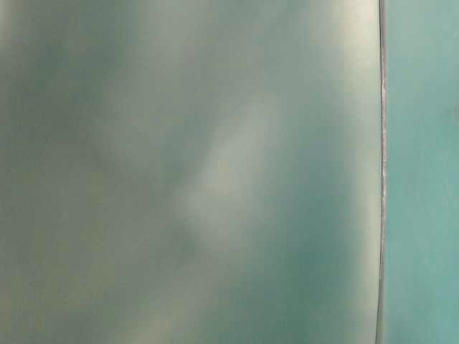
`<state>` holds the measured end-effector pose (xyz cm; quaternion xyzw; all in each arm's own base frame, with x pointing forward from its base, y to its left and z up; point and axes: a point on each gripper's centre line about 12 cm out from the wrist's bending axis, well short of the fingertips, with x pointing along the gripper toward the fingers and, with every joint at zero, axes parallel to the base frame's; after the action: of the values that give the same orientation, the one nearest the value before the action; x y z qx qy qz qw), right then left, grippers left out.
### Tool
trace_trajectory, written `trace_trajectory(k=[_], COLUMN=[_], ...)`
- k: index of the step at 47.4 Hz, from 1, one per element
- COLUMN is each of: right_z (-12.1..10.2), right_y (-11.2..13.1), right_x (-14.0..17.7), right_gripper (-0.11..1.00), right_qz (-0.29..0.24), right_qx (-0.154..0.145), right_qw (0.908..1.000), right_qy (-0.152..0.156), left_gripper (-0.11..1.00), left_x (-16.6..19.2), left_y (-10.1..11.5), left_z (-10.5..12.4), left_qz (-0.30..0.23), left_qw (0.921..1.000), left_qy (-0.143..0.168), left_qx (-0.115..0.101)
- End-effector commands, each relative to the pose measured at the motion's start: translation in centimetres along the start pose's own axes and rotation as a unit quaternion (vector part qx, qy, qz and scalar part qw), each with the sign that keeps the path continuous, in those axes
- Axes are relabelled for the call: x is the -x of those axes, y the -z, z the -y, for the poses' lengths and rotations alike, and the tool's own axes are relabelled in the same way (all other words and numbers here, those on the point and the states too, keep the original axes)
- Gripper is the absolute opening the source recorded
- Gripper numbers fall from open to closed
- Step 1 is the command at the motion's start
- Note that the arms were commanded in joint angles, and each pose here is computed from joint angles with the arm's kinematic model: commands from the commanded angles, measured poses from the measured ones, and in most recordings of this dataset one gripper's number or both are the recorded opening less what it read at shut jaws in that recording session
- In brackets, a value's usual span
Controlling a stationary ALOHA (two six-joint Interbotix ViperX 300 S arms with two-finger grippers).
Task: Lift the orange cup with left arm.
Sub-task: 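Open the left gripper at its rest position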
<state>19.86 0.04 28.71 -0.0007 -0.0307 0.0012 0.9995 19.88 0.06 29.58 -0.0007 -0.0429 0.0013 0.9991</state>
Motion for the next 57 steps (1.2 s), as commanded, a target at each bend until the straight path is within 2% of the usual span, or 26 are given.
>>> trace_trajectory(k=[1,4,7,26,36,41,48,57], right_z=[-0.1,-0.1,-0.1,-0.2,-0.2,-0.2,-0.2,-0.2], right_y=[-1.5,-1.7,-1.9,-2.1,-2.1,-2.1,-2.1,-2.0], right_x=[-0.3,-0.4,-0.4,-0.4,-0.5,-0.5,-0.5,-0.5], right_gripper=[-0.01,0.00,0.00,0.00,0.00,0.00,0.00,0.00], right_qz=[0.021,0.021,0.023,0.025,0.026,0.026,0.024,0.024], right_qx=[0.004,0.008,0.013,0.016,0.016,0.016,0.016,0.016], right_qw=[0.9998,0.9997,0.9996,0.9995,0.9995,0.9995,0.9996,0.9996], right_qy=[-0.003,-0.003,-0.004,-0.005,-0.005,-0.005,-0.005,-0.005], left_gripper=[-0.01,0.04,0.01,0.01,0.05,0.18,0.44,0.65], left_x=[-0.2,-0.3,-0.2,-0.7,-0.9,-1.0,-1.1,-1.7], left_y=[-0.4,-0.5,-0.4,0.2,0.5,0.5,0.7,1.3], left_z=[0.1,0.2,0.2,0.1,0.2,0.2,0.1,0.2], left_qz=[-0.002,-0.006,-0.009,-0.021,-0.028,-0.030,-0.032,-0.038], left_qw=[1.0000,0.9999,0.9999,0.9997,0.9995,0.9995,0.9994,0.9993], left_qy=[0.004,0.004,0.004,0.004,0.005,0.005,0.004,0.005], left_qx=[-0.007,-0.007,-0.008,-0.008,-0.009,-0.009,-0.009,-0.008])
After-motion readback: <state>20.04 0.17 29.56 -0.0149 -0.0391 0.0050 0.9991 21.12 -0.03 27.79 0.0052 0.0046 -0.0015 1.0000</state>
